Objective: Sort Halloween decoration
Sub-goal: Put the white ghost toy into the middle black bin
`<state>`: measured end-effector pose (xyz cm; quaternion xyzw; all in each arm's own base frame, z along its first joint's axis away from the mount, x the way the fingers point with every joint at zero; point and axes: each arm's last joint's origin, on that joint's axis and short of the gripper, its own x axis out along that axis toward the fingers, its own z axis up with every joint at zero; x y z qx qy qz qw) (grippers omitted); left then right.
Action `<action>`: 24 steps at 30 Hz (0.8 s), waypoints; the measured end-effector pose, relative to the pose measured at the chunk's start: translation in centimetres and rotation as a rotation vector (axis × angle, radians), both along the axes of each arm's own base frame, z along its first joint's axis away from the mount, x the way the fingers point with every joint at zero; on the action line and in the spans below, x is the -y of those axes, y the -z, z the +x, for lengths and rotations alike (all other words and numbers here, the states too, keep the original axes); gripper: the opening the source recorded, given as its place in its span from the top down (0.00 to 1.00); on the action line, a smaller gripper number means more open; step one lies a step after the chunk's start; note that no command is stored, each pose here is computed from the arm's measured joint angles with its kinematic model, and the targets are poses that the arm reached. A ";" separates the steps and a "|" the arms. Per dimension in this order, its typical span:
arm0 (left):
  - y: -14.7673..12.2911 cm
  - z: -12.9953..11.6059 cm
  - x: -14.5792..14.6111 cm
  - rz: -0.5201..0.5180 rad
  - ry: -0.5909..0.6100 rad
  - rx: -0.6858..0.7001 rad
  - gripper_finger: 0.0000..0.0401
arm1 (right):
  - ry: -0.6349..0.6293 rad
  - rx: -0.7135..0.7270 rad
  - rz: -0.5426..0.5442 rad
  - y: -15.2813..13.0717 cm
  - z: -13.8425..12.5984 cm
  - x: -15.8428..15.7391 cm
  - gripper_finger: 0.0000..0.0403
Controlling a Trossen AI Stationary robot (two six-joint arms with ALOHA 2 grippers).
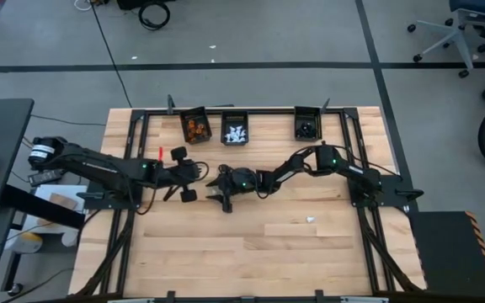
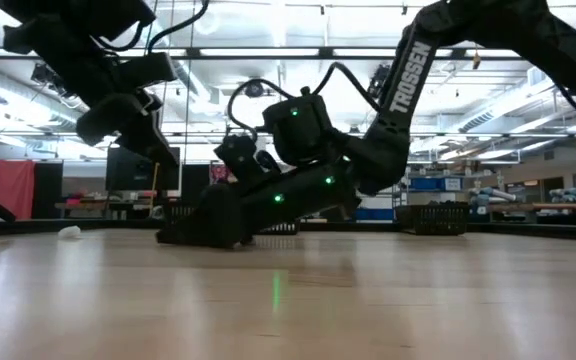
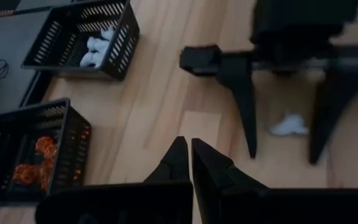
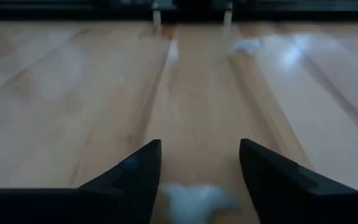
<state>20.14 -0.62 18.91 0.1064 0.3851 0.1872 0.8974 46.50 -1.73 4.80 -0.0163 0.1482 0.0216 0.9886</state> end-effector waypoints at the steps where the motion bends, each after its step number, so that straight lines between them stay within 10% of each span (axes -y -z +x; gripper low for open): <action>1: 0.1 -0.2 0.0 0.000 0.002 -0.006 1.00 | -0.006 -0.014 0.015 0.0 0.0 0.2 0.46; 24: 0.0 -0.5 0.1 -0.009 0.007 0.013 1.00 | -0.027 -0.149 -0.038 -1.4 -0.5 0.2 0.86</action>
